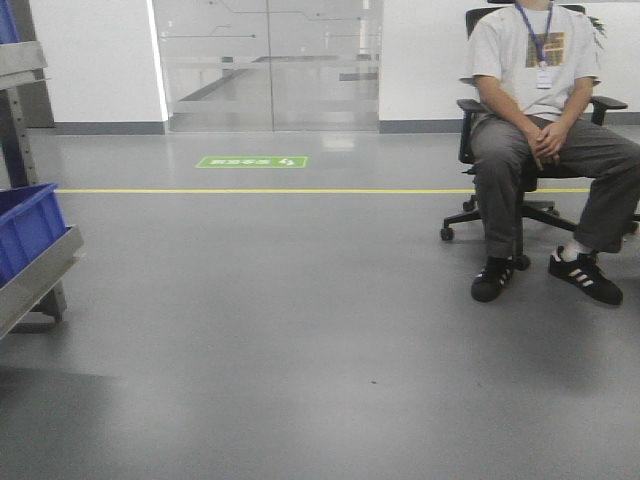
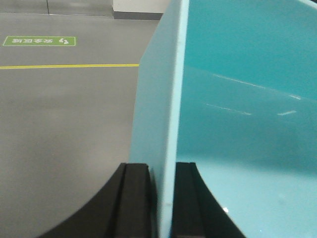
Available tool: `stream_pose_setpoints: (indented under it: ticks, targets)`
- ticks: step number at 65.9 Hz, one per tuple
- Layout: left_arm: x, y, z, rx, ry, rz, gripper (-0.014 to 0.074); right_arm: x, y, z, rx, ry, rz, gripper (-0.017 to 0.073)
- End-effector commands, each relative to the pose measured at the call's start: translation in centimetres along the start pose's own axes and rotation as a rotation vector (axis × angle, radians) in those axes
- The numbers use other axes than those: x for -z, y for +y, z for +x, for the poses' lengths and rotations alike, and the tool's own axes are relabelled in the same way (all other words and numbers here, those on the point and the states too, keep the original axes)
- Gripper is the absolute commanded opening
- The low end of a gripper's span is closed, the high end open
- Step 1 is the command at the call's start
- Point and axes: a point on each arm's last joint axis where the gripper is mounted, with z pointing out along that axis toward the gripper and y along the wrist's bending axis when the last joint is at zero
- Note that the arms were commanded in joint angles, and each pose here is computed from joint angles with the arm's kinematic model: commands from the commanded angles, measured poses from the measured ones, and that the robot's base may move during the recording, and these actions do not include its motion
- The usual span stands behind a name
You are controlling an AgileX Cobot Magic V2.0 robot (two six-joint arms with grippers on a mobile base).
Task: Fetch blue bin and place on conveyor start
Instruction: 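Hold the bin with both grippers while the base backs away from the rack, then hold the bin with both grippers while driving toward the red conveyor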
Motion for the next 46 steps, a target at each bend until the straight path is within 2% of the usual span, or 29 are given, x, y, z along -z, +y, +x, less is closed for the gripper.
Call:
stream_pose_setpoints:
  ticks: [1, 46]
  targets:
    - [1.32, 0.11, -1.68, 0.011, -0.121, -0.002, -0.0111, 0.43, -0.89, -0.23, 0.059, -0.016, 0.067, -0.0152]
    - [1.32, 0.11, -1.68, 0.011, -0.121, -0.002, -0.0111, 0.43, -0.89, -0.23, 0.059, -0.016, 0.067, -0.0152]
